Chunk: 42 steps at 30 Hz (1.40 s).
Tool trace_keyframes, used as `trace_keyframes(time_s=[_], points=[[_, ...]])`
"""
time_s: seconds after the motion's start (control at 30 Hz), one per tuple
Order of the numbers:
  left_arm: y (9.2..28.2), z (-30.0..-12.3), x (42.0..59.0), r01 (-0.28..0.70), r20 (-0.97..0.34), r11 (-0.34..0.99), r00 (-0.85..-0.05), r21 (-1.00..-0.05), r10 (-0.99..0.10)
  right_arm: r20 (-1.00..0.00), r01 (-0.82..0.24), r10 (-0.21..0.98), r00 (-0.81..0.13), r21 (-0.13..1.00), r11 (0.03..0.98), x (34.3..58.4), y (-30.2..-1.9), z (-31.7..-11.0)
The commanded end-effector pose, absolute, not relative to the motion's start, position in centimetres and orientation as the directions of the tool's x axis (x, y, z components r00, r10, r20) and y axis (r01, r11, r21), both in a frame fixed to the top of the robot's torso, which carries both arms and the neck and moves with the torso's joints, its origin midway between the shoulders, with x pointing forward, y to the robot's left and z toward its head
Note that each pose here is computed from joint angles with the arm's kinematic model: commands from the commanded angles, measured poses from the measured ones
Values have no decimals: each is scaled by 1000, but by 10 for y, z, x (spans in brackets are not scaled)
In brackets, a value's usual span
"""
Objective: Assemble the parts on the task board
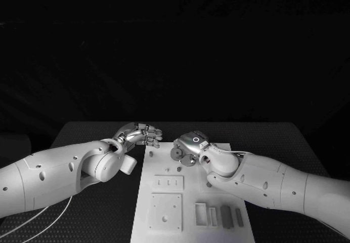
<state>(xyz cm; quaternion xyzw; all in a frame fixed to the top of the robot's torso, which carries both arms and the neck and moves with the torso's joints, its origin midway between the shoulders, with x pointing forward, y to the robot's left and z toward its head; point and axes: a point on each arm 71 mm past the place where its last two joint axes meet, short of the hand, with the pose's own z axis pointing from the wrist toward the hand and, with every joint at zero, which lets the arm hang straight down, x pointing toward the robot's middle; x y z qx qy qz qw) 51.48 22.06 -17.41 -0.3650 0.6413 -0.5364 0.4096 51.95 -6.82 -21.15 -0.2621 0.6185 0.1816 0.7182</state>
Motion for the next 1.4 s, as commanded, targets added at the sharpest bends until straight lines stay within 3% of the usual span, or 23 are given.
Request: trace_keyframes(time_s=[0.03,0.87,1.4], points=[[218,-172,515,-17,-135,156,-405,-988,-904,-987,-596,-94,132,-154,788,518,-68,-219],[219,-172,515,-17,-136,156,-402,-988,-905,-990,-592,-103,99,-142,793,519,-73,-223],[220,-172,515,-20,-137,158,-401,-987,-906,-997,-591,-77,26,-77,803,523,-75,-227]])
